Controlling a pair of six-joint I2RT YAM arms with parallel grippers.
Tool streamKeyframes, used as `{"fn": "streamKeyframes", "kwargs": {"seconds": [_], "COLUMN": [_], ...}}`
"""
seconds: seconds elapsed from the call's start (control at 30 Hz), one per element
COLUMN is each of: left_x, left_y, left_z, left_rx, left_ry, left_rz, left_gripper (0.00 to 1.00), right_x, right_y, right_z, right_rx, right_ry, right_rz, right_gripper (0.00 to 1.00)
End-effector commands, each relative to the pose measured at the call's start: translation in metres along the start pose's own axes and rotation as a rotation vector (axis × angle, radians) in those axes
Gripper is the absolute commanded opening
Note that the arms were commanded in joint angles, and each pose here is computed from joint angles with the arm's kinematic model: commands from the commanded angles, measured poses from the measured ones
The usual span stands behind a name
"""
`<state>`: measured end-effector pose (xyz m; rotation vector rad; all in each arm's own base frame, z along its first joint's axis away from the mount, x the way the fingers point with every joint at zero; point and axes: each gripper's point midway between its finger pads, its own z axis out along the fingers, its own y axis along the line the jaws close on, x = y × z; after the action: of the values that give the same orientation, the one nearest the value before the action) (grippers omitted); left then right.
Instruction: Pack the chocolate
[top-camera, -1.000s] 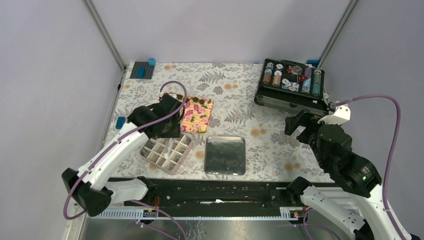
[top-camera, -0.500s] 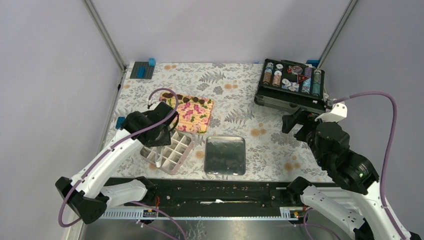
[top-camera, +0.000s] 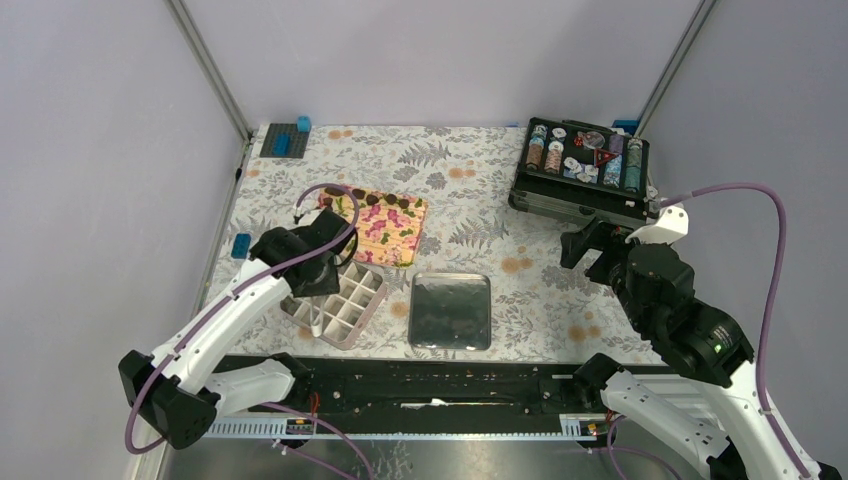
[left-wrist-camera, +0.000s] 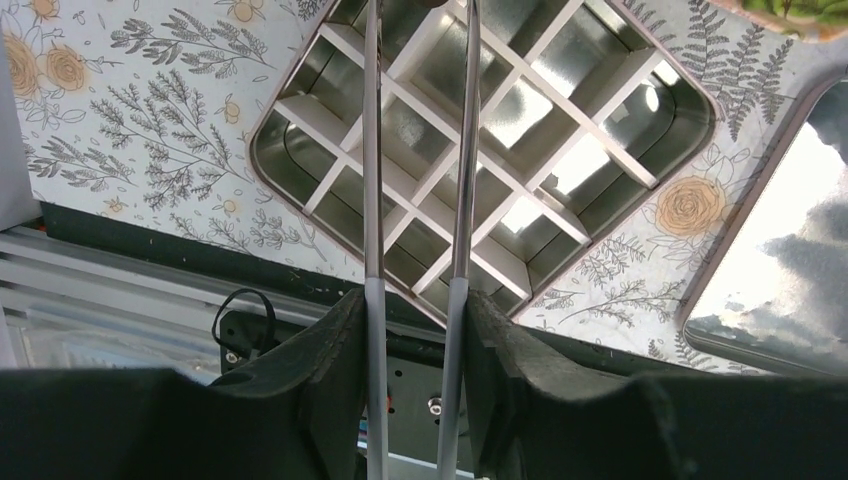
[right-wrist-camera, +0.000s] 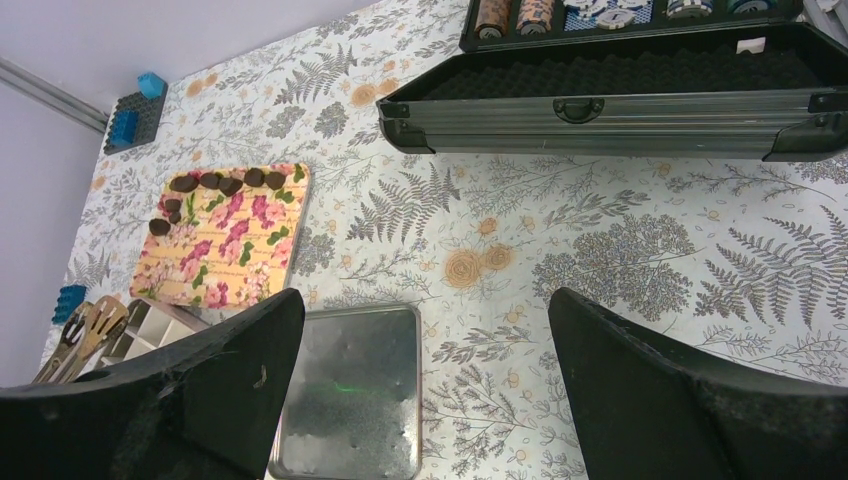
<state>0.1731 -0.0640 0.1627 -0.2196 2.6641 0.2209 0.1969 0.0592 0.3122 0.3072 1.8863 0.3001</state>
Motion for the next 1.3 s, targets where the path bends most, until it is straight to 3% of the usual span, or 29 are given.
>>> {"fn": "streamKeyframes", "kwargs": {"seconds": [0.0, 0.5, 0.7, 1.03, 1.27], "left_x": [-0.019, -0.025, -0.022, -0.017, -0.014], "left_y": [-0.007, -0.004, -0.009, -0.016, -0.015], "left_z": [0.005, 0.032, 0.033, 0.023, 0.025], "left_rx": [0.033, 0.006, 0.033, 0.101, 0.094], "left_ry": [-0.068, -0.03, -0.007, 0.008, 0.017], "left_rz": [-0.025, -0.032, -0.019, -0.043, -0.041], "left_gripper": [0.18, 0.18, 0.31, 0.32, 0.47], "right_x": [-0.005, -0.004, -0.004, 0.0, 0.002], "right_y": [0.006, 0.004, 0.004, 0.005, 0.009], "right_z": [0.002, 0.002, 0.003, 0.006, 0.007], "right_rx": [-0.018, -0.013, -0.012, -0.012, -0.024], "right_ry": [-0.024, -0.025, -0.022, -0.012, -0.005], "right_rz": [0.027, 0.033, 0.029, 0.025, 0.032], "right_gripper": [1.0, 1.0, 1.0, 1.0, 1.0]}}
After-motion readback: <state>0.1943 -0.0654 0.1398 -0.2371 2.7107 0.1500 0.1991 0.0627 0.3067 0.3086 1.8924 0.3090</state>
